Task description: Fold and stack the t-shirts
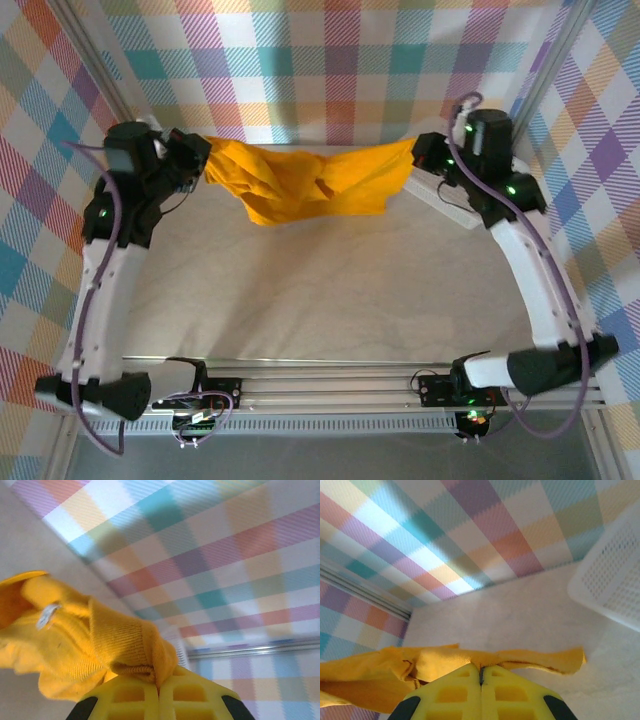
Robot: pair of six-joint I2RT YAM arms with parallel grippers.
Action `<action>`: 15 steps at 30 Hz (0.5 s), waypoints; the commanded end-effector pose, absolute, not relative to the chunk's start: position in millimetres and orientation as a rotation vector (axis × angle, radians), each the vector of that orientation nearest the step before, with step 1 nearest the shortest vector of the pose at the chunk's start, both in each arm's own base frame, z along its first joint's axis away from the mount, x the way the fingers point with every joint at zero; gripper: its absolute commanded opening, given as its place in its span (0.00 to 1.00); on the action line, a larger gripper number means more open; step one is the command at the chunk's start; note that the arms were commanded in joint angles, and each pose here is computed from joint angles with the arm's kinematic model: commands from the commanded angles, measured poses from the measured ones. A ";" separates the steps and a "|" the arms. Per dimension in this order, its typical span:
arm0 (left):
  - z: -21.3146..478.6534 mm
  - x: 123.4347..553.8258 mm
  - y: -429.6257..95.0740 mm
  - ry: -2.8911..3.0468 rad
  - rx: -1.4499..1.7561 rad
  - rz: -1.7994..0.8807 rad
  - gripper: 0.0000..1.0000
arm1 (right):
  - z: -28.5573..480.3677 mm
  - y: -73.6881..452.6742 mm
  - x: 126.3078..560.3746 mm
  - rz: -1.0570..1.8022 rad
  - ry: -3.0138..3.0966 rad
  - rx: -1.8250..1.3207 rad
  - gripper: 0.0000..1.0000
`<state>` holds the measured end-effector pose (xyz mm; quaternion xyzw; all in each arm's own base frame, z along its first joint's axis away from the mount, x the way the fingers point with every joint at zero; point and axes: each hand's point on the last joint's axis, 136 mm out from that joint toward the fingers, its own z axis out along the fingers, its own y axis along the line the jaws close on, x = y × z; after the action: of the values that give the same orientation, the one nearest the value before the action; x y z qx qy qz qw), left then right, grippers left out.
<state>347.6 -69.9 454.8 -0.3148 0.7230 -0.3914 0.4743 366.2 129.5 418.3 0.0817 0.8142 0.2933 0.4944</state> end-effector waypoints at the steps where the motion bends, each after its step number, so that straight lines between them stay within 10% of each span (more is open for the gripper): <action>1: 518.0 308.2 -45.4 1.501 -0.739 -0.970 0.00 | 463.9 116.2 326.7 0.747 1.781 0.160 0.00; 8: 572.4 259.8 -16.6 1.281 -0.739 -0.918 0.00 | 506.9 81.9 281.1 0.690 1.566 0.221 0.00; 15: 522.9 317.7 -9.3 1.421 -0.885 -0.785 0.00 | 481.1 99.6 349.0 0.664 1.685 0.251 0.00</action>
<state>273.8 -19.1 560.5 -0.3381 0.5823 -0.3932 0.6261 305.2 93.8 501.9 0.0937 0.7101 0.3065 0.6269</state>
